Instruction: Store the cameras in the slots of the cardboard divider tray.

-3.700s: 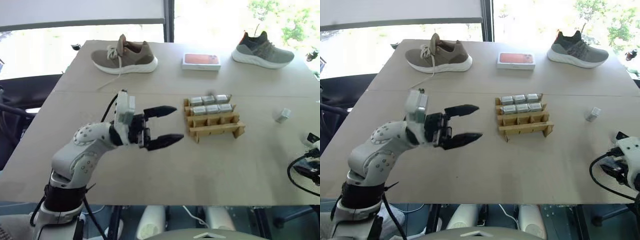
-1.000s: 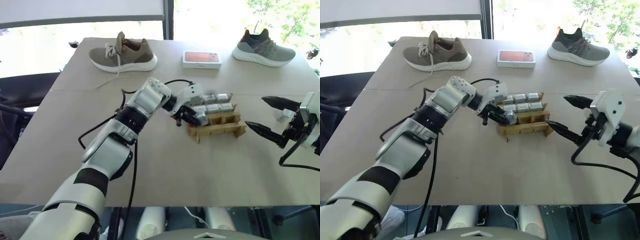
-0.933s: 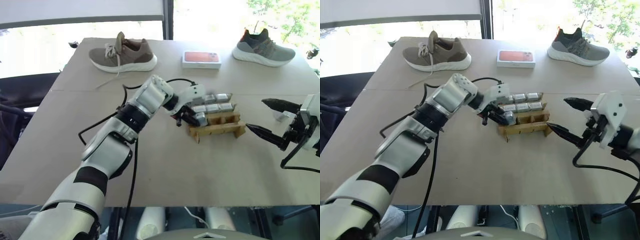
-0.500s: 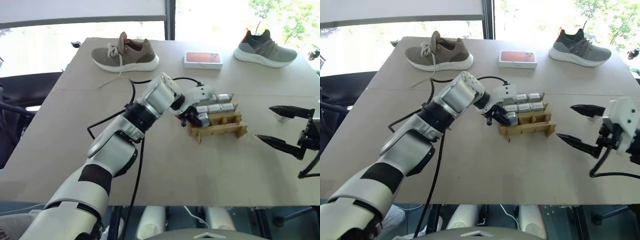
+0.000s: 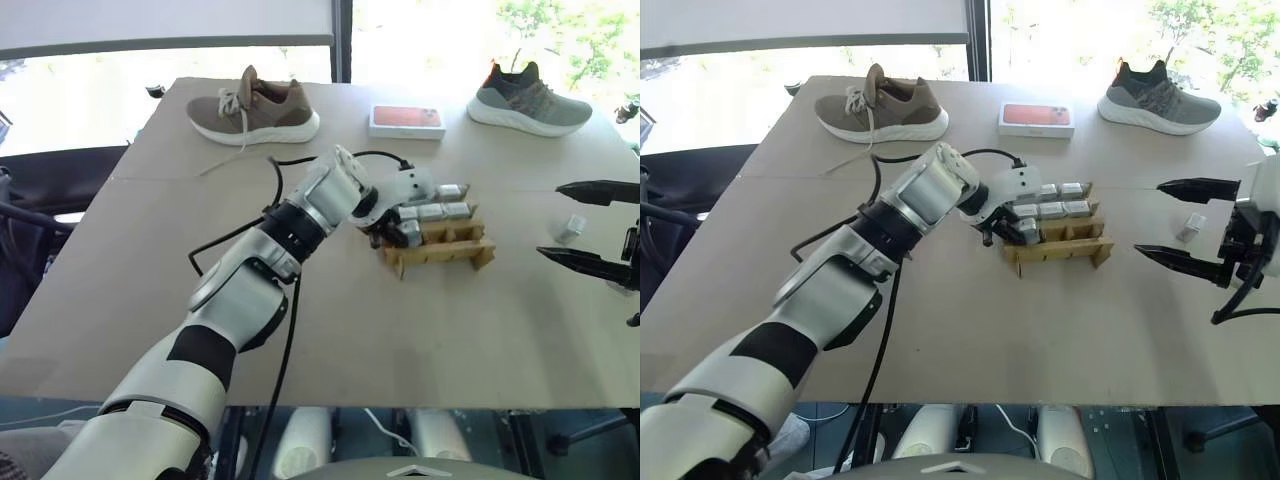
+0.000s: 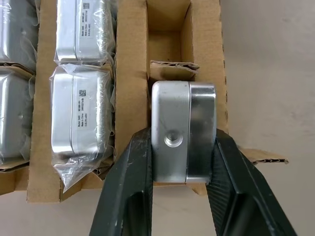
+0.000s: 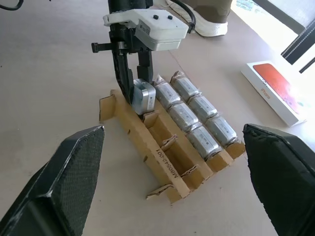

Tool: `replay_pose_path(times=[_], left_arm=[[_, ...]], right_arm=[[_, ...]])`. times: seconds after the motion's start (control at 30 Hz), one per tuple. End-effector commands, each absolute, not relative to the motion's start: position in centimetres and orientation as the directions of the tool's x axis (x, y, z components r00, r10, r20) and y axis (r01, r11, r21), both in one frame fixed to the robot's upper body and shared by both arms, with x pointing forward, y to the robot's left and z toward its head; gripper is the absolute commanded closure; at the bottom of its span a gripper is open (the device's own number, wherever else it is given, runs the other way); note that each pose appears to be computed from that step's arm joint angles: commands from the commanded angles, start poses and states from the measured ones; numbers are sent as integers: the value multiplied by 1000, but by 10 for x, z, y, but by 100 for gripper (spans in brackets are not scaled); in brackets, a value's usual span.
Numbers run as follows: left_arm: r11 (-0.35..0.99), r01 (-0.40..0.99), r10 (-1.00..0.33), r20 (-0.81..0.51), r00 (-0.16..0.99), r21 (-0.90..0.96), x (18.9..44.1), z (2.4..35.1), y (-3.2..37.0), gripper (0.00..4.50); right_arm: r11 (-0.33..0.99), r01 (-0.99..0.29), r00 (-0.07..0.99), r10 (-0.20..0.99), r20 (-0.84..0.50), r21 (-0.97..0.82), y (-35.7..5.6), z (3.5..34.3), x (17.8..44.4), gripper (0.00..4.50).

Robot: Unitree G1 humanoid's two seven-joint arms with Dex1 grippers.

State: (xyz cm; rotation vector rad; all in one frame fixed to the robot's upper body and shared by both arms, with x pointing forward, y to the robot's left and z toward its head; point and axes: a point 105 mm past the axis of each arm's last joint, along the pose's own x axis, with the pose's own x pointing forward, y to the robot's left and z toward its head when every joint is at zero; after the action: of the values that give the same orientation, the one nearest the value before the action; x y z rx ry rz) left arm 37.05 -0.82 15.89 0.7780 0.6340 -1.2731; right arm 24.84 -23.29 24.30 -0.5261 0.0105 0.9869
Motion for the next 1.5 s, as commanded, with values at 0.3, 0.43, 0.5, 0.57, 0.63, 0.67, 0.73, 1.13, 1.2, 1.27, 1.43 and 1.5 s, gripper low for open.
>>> replay_pose_path(times=[0.3, 0.43, 0.5, 0.57, 0.63, 0.67, 0.73, 1.13, 1.2, 1.27, 1.43, 1.5], left_arm=[[150, 979, -764, -612, 204, 140, 350, 216, -8, 7], [145, 985, -916, -363, 169, 93, 338, 238, -11, 7], [159, 981, -960, -215, 180, 111, 332, 244, -7, 7], [130, 987, -985, -99, 139, 90, 320, 237, 15, 7], [135, 987, -988, -59, 140, 81, 312, 226, 30, 7], [138, 987, -989, -46, 142, 81, 308, 223, 32, 7], [148, 983, -987, -45, 154, 105, 302, 217, 35, 7], [234, 958, -970, -19, 241, 168, 297, 205, 36, 7], [252, 953, -967, -7, 256, 166, 298, 207, 38, 7], [261, 950, -964, -4, 266, 169, 297, 208, 40, 7], [285, 944, -957, 1, 289, 169, 294, 209, 41, 7], [292, 941, -955, 3, 296, 170, 293, 209, 42, 7]], right_arm=[[666, -583, 799, 574, -178, -465, -252, 233, 237, 0], [812, -402, 914, 329, -237, -422, -276, 216, 243, 0], [872, -294, 948, 212, -238, -392, -288, 211, 243, 0], [914, -52, 961, -64, -269, -402, -314, 198, 247, 0], [941, 124, 926, -224, -303, -316, -328, 184, 250, 0], [940, 188, 907, -278, -316, -286, -333, 179, 251, 0], [915, 305, 868, -382, -318, -266, -341, 174, 254, 0], [716, 679, 611, -673, -416, -160, -371, 148, 284, 0], [689, 703, 581, -700, -416, -177, -376, 146, 288, 0], [682, 714, 564, -694, -447, -159, -379, 140, 293, 0], [691, 702, 551, -680, -483, -172, -381, 130, 300, 0], [695, 700, 551, -672, -495, -165, -380, 127, 302, 0]])
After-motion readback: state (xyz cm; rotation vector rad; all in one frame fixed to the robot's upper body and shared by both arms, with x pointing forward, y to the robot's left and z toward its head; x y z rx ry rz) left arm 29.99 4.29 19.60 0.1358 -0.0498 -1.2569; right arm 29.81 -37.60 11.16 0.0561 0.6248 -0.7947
